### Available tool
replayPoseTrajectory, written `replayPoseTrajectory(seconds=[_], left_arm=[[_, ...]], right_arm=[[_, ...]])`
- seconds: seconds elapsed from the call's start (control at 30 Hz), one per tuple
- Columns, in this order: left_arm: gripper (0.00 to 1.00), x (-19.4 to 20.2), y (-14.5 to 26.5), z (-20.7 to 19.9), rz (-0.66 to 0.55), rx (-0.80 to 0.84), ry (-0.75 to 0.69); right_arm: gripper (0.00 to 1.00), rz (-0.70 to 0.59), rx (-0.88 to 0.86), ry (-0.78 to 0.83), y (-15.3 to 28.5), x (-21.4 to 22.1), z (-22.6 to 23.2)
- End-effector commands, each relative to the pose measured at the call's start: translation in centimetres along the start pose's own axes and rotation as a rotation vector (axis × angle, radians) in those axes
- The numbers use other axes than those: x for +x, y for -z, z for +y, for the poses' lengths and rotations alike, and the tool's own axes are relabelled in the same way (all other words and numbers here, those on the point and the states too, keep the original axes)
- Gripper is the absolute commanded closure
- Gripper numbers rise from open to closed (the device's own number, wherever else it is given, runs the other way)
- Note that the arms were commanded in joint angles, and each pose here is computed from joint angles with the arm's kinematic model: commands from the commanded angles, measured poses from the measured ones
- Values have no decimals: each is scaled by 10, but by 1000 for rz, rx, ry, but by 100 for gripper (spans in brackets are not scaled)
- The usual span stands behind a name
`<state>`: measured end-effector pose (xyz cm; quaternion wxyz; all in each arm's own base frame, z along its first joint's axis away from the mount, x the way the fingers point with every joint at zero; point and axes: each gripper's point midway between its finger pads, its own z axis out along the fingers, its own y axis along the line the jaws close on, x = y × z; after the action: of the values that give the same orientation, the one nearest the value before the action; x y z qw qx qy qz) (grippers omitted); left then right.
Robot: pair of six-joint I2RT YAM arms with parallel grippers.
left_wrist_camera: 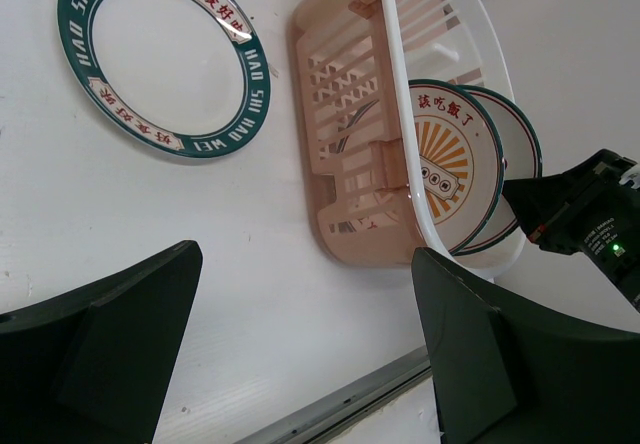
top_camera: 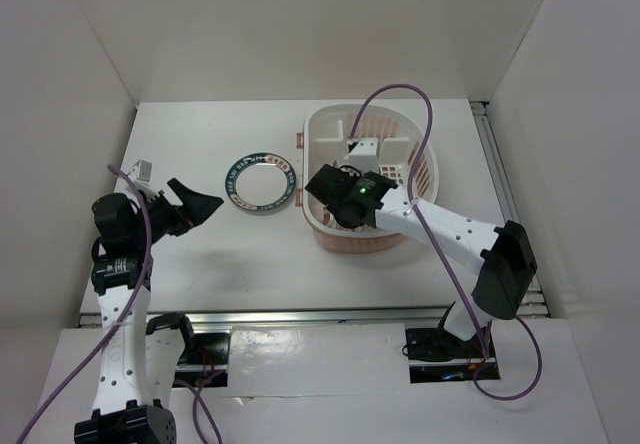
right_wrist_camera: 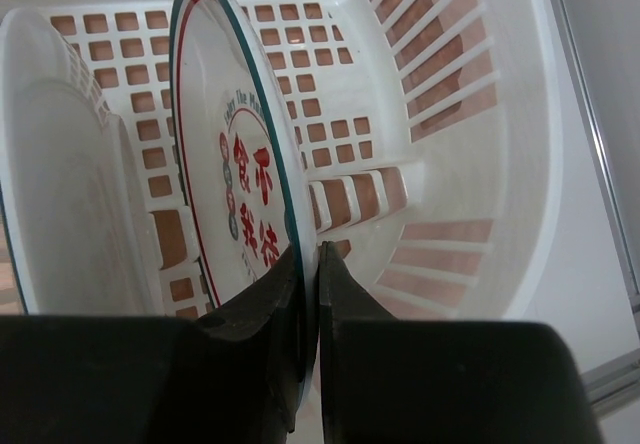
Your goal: Load the plates into the dish rack
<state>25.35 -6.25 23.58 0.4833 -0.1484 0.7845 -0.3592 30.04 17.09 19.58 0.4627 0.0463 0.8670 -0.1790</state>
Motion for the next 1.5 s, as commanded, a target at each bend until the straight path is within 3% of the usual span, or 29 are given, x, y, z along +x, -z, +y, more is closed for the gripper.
replayPoseTrajectory(seconds=[0.0,0.73,1.3,1.47], left_arm=[[0,-10,5,-15,-29,42,-56],[0,-10,6,-19,-20,72,-70],[0,-7,5,-16,-14,68,-64],[0,-7,5,-16,-14,68,-64]], right_arm=[[86,-15,11,-29,0,1,6],[67,3,10,-53,14,10,8],[29,3,-62,-98,32,4,17],[24,-8,-106,-125,45,-4,18]])
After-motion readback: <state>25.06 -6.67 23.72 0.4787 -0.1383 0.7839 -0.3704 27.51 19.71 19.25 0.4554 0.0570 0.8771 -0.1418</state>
